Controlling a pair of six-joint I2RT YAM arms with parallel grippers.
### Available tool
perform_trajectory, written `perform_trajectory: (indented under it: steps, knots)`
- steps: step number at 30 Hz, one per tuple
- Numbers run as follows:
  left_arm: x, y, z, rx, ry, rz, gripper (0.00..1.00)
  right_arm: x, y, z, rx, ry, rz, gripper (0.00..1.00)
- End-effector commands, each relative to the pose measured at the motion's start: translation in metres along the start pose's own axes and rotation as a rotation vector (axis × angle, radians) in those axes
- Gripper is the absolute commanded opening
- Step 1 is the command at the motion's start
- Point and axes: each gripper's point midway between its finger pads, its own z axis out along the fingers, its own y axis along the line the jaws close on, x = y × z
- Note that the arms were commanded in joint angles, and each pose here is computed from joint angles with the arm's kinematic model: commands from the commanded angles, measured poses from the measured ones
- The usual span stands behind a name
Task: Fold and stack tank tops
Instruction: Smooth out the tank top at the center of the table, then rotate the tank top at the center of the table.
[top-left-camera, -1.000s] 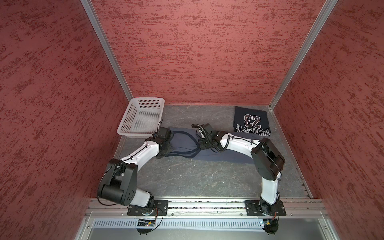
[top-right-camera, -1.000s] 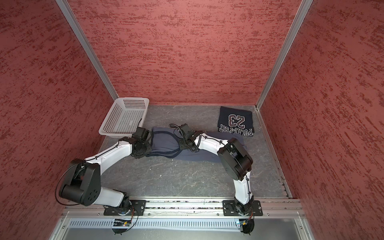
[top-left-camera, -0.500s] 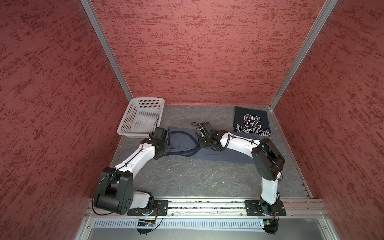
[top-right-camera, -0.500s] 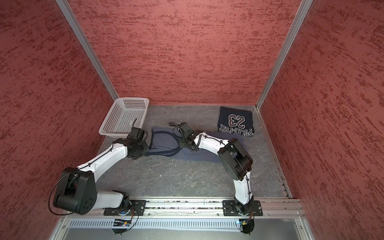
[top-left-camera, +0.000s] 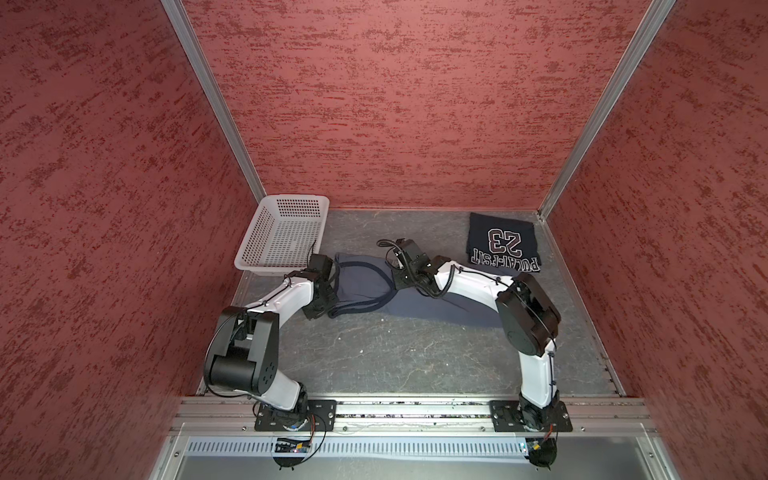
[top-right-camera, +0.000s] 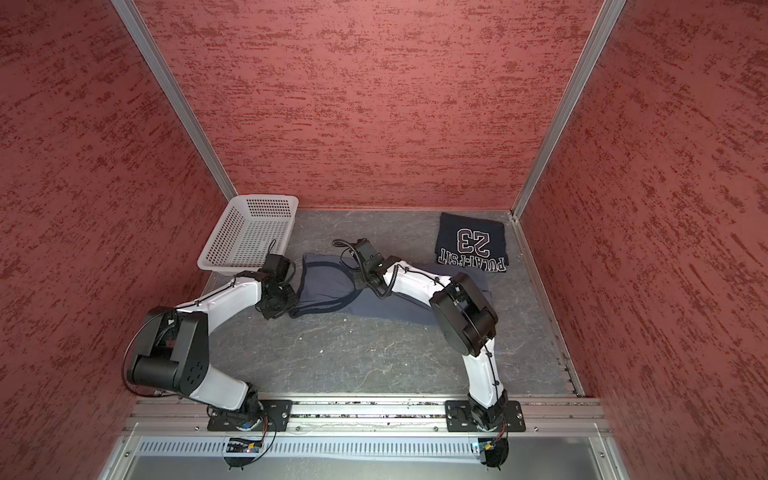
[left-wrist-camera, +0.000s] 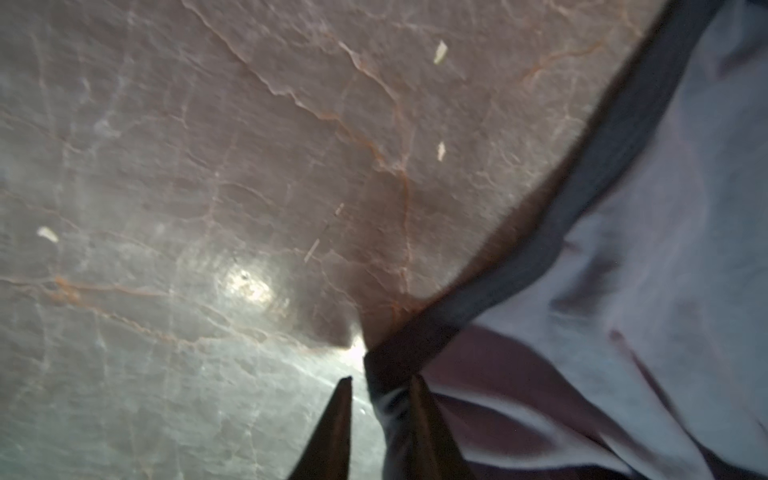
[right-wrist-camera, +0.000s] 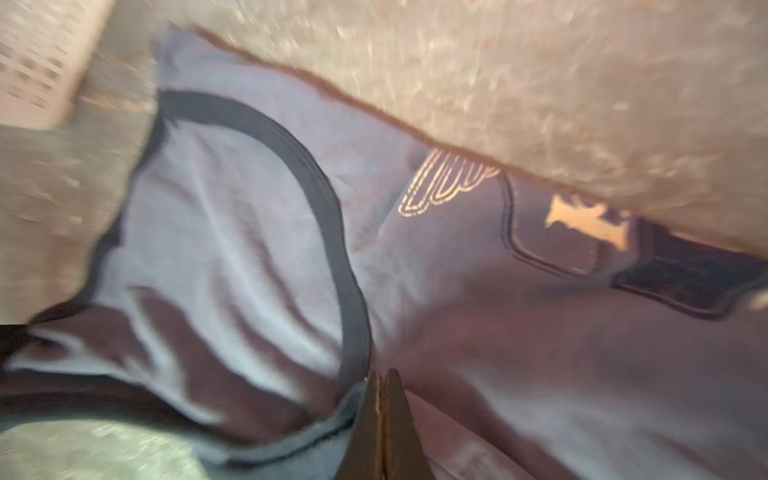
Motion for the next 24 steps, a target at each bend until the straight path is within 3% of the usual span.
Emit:
perform_trajectory:
  steps: [1, 9, 13, 18, 22, 24]
  knots:
    - [-0.019, -0.005, -0.009, 0.014, -0.065, 0.001, 0.34, -0.001, -0.001, 0.01, 0.012, 0.003, -0.012, 0.07]
    - [-0.023, -0.008, -0.058, 0.017, -0.198, 0.053, 0.58, -0.013, -0.001, -0.004, 0.03, -0.016, -0.027, 0.34]
    - [-0.008, -0.013, -0.086, 0.041, -0.254, 0.111, 0.6, -0.019, -0.003, -0.02, 0.043, -0.031, -0.029, 0.48]
    - [0.03, -0.05, -0.077, 0.159, -0.171, 0.196, 0.6, -0.021, -0.013, -0.037, 0.038, -0.037, -0.024, 0.69]
    - [0.047, -0.094, -0.064, 0.222, -0.114, 0.252, 0.6, -0.018, -0.045, -0.048, 0.067, -0.038, 0.024, 0.8]
    - [0.049, -0.108, -0.056, 0.223, -0.088, 0.256, 0.6, -0.016, -0.066, -0.053, 0.094, -0.033, 0.053, 0.81]
